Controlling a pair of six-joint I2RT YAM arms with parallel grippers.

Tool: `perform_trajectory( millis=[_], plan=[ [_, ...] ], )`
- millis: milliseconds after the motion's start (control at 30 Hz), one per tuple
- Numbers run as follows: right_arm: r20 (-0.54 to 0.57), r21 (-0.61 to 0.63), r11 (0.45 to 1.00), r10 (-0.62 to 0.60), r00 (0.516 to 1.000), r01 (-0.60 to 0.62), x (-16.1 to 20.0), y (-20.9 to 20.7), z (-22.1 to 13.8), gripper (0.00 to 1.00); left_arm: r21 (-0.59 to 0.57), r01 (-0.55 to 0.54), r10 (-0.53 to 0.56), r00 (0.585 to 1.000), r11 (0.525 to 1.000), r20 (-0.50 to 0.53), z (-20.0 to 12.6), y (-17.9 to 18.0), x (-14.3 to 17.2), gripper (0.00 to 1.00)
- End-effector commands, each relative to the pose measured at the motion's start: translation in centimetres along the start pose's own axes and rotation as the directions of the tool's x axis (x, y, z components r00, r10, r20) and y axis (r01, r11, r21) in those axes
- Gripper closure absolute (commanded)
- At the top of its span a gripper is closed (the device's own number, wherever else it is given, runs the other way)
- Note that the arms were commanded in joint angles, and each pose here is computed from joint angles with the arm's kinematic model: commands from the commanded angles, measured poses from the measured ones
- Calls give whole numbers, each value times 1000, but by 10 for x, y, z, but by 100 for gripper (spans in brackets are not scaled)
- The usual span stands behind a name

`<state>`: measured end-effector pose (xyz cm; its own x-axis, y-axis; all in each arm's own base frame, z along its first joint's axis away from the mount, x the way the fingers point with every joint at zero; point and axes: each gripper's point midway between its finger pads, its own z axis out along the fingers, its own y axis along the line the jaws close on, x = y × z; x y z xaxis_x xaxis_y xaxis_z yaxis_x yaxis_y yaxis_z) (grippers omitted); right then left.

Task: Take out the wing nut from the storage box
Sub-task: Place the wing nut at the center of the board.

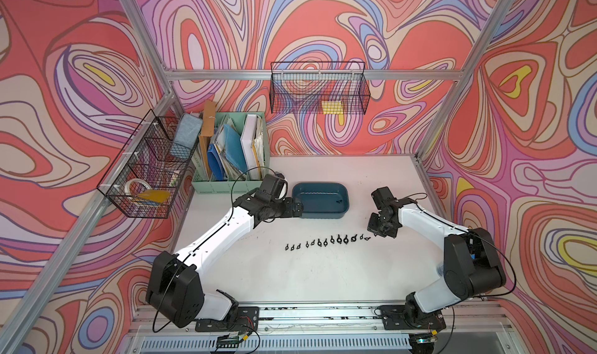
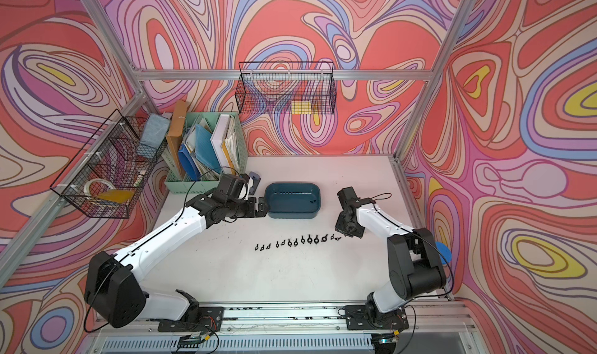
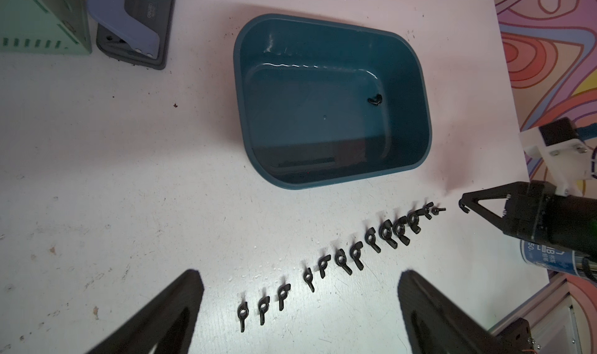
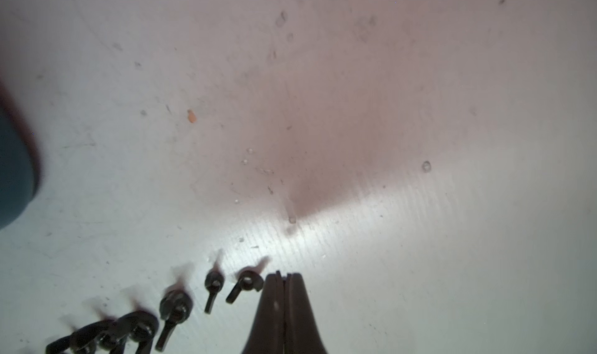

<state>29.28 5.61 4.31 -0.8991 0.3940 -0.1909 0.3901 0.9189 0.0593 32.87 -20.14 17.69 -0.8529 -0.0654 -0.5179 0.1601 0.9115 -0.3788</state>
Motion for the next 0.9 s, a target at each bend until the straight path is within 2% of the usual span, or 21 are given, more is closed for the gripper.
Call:
perform_trajectory(
  millis=[0,500,733,867],
  plan=[
    [8,-30,999,43,999,-42,-3,2,11,100,11,10,-10,1000,1000,11,-4,-2,-5,1],
    [-37,-11,998,61,997,-62,13,-6,26,100,8,12,-12,1000,1000,2,-1,-1,-4,1],
    [-13,-9,998,58,998,-58,6,-5,17,76,7,8,-8,1000,1000,1,0,-1,-4,1],
    [45,-6,999,36,998,-36,-11,-3,-6,71,4,6,-6,1000,1000,2,0,-1,-6,2]
  ],
)
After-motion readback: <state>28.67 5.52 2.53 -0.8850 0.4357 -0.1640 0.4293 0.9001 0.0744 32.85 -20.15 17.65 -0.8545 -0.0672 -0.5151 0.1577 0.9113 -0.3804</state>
